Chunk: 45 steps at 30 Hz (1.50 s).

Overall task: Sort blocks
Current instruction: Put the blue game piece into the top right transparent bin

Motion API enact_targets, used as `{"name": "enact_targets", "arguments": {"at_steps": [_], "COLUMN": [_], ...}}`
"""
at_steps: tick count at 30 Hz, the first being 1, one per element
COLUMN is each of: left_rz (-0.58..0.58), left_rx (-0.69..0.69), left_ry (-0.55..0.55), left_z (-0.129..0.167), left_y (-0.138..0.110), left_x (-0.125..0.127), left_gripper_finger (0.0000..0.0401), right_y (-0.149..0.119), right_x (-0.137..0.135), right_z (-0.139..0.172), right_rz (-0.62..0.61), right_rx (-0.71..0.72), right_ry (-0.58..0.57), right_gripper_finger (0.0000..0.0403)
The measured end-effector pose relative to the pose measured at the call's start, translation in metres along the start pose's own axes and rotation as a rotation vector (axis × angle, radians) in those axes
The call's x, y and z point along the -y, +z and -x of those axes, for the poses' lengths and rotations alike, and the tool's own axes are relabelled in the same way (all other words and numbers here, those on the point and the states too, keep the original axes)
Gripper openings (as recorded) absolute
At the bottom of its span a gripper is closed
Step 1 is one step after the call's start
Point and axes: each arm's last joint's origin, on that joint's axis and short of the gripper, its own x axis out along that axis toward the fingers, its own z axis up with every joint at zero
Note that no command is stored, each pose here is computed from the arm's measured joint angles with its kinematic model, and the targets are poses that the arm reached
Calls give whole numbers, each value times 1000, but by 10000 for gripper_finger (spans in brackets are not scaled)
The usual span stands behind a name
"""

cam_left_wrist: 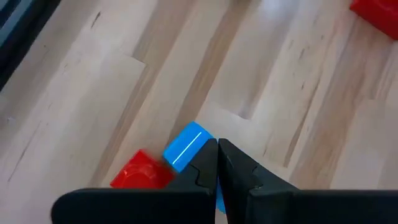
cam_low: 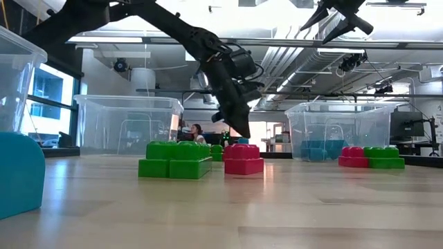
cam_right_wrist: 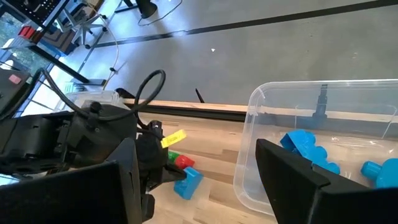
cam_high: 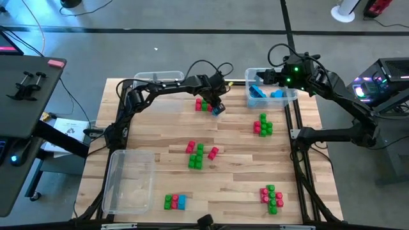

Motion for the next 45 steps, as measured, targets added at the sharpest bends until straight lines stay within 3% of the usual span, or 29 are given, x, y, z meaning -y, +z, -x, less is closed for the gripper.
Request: {"name": "enact_targets", "arguments": {"at_steps": [10, 15, 19, 24, 32, 35, 39, 45], "left_rz": [27, -28, -79, -147, -99, -90, -98, -100], "left_rx": [-76, -141, -104, -69, 53, 166, 146, 77], "left_ry": [7, -18, -49, 43, 22, 12, 26, 27], "left_z": [-5, -7, 23, 81, 108, 123, 120, 91], "left_y": [-10, -19, -16, -17, -79, -85, -89, -91], "left_x": [21, 52, 72, 71, 47, 45, 40, 39], "left_gripper_finger": [0, 0, 0, 0, 0, 3, 32, 137], "right_y": [-4, -5, -5, -5, -9, -9, -9, -9], "right_x": [-5, -6, -6, -6, -8, -9, -9, -8], "right_z": [1, 2, 2, 2, 3, 3, 3, 3], "right_rz": [23, 27, 25, 27, 47, 49, 50, 57], "right_rx": [-13, -14, -13, -18, -36, -27, -20, -22], "right_ry": [21, 25, 23, 25, 36, 28, 20, 19], "right_gripper_finger": [200, 200, 200, 200, 200, 200, 200, 200]}}
